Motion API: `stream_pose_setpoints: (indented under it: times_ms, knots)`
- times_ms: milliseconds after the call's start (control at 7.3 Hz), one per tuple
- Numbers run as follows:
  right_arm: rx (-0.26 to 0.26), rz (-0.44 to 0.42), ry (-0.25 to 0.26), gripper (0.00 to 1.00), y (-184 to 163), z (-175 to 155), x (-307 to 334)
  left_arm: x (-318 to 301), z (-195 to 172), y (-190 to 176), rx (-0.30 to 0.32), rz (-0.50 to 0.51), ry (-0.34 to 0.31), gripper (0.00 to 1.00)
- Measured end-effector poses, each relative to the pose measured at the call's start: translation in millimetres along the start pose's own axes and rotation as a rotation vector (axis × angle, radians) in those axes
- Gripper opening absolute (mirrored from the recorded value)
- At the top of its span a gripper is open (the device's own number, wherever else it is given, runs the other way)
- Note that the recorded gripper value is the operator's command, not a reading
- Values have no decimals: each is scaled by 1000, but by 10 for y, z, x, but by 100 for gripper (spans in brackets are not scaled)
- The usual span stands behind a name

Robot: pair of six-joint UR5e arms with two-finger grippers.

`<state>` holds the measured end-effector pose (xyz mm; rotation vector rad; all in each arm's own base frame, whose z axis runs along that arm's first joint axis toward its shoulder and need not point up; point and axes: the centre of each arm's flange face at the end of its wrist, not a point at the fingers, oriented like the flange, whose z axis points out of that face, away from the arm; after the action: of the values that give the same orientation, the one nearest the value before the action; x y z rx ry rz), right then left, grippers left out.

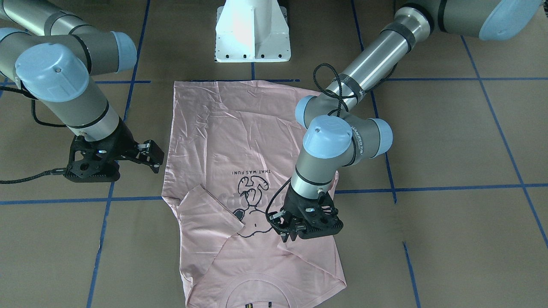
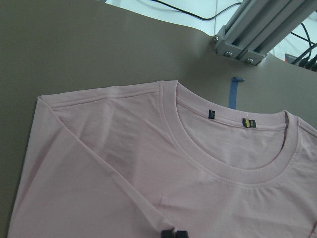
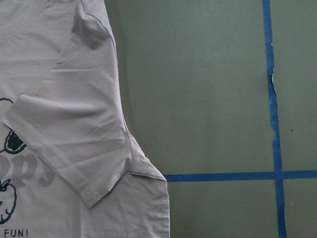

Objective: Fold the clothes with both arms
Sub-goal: 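Grasp the sleeve with the left gripper and fold it onto the body, then move both grippers to the hem corners nearest the robot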

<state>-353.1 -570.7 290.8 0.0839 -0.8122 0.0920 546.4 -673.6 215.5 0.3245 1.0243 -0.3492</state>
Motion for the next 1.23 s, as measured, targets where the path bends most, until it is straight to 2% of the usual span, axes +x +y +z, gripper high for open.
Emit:
stream_pose_setpoints:
  times_ms: [274,411,685,822,1233]
  knots:
    - [2,-9,-11,100,25,20,-49,59,-98,50,2,8,28,100]
    - [10,-18,-35,100,72,25,-82,-19,-215,106,-1,16,46,100]
    - [8,14,-72,100,394,64,-116,-468,-516,346,-60,31,48,100]
    - [9,33,-78,100,718,76,-94,-768,-757,494,-83,57,37,100]
    - [26,95,-85,100,2124,308,-47,-1655,-1883,1047,-120,137,-9,100]
